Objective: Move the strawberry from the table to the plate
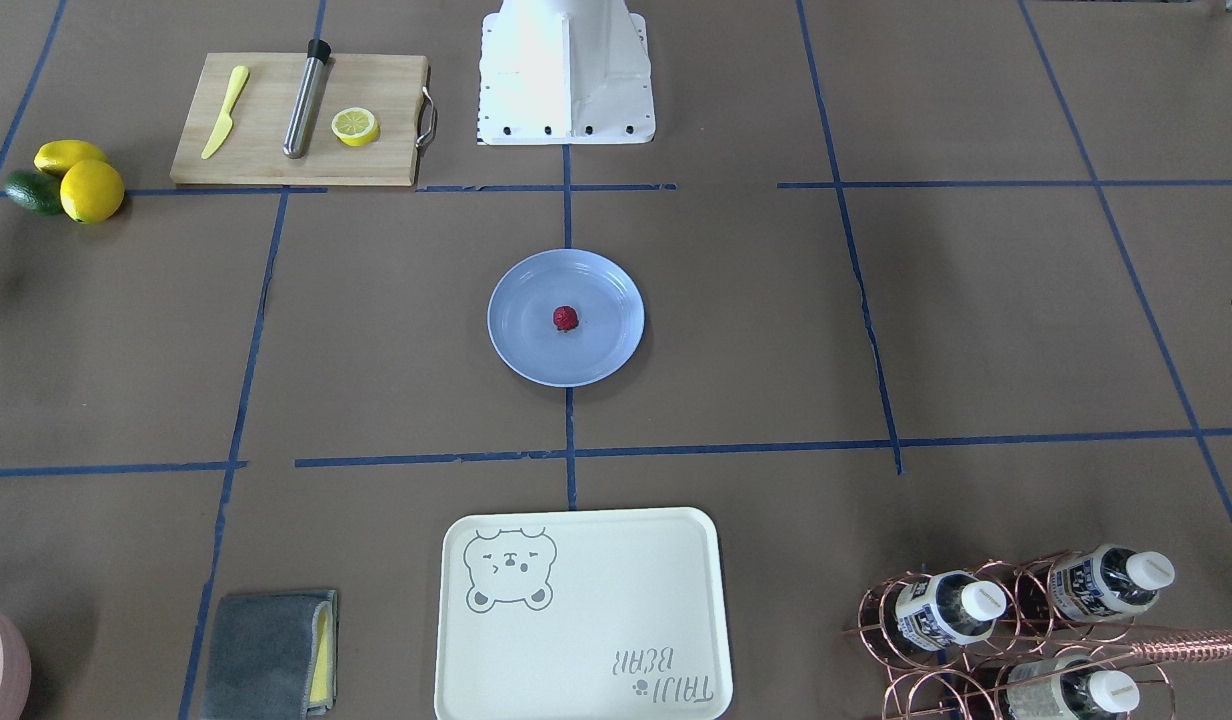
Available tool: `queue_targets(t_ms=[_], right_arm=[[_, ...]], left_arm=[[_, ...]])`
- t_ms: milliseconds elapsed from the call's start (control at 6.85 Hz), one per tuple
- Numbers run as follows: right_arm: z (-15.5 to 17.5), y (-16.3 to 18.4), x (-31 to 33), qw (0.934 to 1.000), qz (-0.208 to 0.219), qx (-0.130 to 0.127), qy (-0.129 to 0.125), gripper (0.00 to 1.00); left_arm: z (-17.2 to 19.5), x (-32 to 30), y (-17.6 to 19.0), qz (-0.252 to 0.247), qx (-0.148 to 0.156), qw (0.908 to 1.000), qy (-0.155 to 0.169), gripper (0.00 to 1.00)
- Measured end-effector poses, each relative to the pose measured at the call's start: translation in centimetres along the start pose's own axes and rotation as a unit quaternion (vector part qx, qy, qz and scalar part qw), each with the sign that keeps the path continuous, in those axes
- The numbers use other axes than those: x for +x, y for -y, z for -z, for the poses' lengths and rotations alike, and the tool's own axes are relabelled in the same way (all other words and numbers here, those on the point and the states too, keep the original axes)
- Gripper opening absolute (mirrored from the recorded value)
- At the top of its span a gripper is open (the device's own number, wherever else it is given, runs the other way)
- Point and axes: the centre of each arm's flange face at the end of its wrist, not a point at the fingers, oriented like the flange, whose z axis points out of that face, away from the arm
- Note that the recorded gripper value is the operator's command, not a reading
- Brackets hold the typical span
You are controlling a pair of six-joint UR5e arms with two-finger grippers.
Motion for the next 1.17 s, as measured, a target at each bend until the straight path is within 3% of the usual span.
queue_targets(t_ms=[292,730,1168], right_arm=[[-1.2,-1.5,1.6,0.9998,-0.011,-0.014,0.011,1.00],[-1.5,-2.3,2.1,0.9997,-0.010,-0.018,0.012,1.00],[-1.3,-1.9,1.8,0.9998,-0.007,-0.015,0.008,1.00]], left_arm=[[-0.6,-0.8,-2.2,0.010,-0.012,0.9999,0.000,1.00],[0.2,1.2,-7.8,0.059,-0.010,0.9974,-0.041,1.00],[-2.6,-1.4,-10.5,0.096,-0.016,0.9942,-0.045,1.00]])
